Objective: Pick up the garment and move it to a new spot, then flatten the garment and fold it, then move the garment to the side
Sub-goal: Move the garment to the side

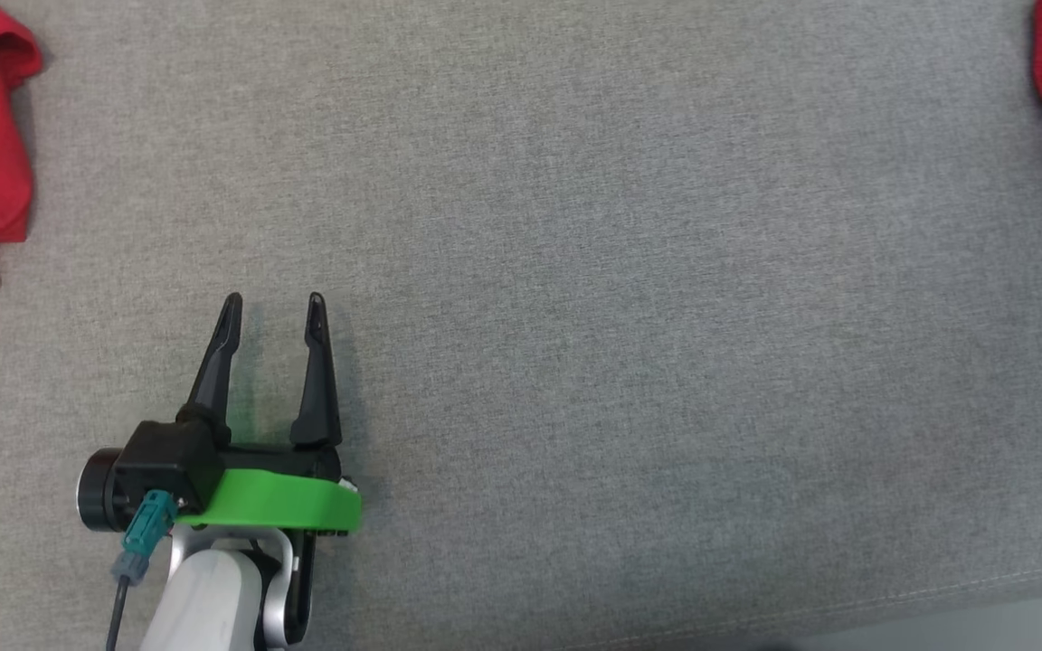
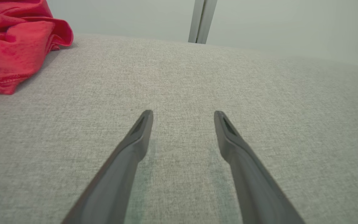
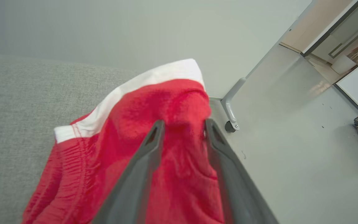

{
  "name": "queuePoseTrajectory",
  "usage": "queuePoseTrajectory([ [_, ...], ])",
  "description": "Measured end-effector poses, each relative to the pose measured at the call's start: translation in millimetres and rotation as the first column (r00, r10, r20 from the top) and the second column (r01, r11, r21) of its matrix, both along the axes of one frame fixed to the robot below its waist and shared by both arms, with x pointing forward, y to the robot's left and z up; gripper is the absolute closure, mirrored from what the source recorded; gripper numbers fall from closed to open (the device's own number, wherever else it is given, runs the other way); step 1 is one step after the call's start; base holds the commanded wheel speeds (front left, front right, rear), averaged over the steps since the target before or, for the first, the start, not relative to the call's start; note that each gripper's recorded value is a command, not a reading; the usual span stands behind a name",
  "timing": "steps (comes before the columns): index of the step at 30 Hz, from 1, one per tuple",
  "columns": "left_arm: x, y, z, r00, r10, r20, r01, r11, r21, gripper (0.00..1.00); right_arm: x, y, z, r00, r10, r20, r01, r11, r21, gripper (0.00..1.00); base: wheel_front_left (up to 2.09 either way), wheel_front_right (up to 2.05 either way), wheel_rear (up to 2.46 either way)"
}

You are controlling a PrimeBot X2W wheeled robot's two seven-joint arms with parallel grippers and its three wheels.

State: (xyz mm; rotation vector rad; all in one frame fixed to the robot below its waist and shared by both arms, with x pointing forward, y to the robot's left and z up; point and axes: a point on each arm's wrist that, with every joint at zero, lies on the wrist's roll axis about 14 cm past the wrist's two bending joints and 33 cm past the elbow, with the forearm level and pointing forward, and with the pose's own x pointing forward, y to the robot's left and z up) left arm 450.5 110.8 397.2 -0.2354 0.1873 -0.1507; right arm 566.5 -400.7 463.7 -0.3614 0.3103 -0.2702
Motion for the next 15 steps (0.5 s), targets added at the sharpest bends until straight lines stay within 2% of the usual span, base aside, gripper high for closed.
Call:
queuePoseTrajectory([
  [5,-1,3,-4,1.0,0.01,-0.01,-0.01,1.0,0.005,0.0,9,23,-10,0.999,0.035,0.019,-0.035,0.999,0.021,0.0,0.0,0.0,0.0],
  [9,0,2,3,1.0,0.011,0.006,-0.011,1.0,0.001,0.0,13,43,3,0.995,0.081,0.066,-0.082,0.997,0.016,0.0,0.0,0.0,0.0],
  [15,1,8,20,0.999,0.035,0.042,-0.034,0.999,-0.007,0.0,20,98,33,0.967,0.21,0.143,-0.213,0.977,0.001,0.0,0.0,0.0,0.0],
])
